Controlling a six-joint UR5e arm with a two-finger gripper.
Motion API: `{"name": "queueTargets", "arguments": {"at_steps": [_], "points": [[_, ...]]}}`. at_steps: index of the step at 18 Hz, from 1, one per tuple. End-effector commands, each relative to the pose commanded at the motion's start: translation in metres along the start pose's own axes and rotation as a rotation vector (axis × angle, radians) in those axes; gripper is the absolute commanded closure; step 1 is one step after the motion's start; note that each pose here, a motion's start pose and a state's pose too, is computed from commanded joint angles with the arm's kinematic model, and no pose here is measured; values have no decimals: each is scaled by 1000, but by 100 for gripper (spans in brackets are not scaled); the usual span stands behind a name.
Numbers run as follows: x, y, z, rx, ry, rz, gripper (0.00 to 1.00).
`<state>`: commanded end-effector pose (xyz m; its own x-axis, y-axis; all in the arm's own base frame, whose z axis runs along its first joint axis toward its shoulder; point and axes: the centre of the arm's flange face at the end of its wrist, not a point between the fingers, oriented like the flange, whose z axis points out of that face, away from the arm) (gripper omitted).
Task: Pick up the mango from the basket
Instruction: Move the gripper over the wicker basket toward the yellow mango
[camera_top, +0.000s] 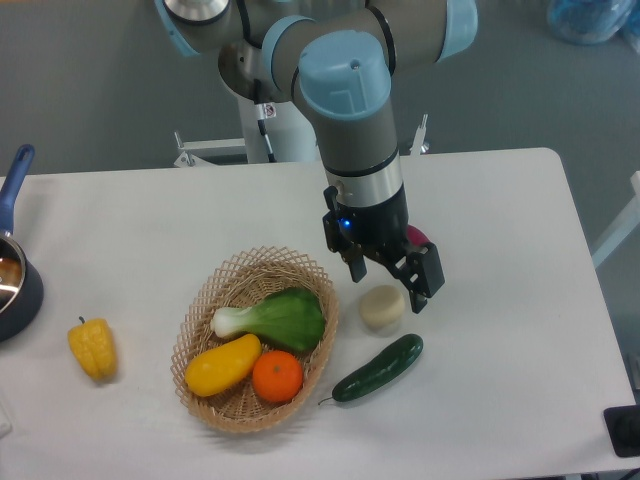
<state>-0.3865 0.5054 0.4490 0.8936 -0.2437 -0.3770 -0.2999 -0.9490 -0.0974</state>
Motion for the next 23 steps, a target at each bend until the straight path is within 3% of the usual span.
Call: {"name": "queueTargets", "arguments": {"at_steps": [9, 11, 13, 20, 23], "points": [[8, 2, 12, 3, -5, -10, 0], [14, 4, 20, 26, -57, -46, 0], [21, 4, 28, 26, -47, -94, 0], [32, -29, 39, 87, -17, -150, 0], [38, -30, 48, 36, -31, -157, 0]]}}
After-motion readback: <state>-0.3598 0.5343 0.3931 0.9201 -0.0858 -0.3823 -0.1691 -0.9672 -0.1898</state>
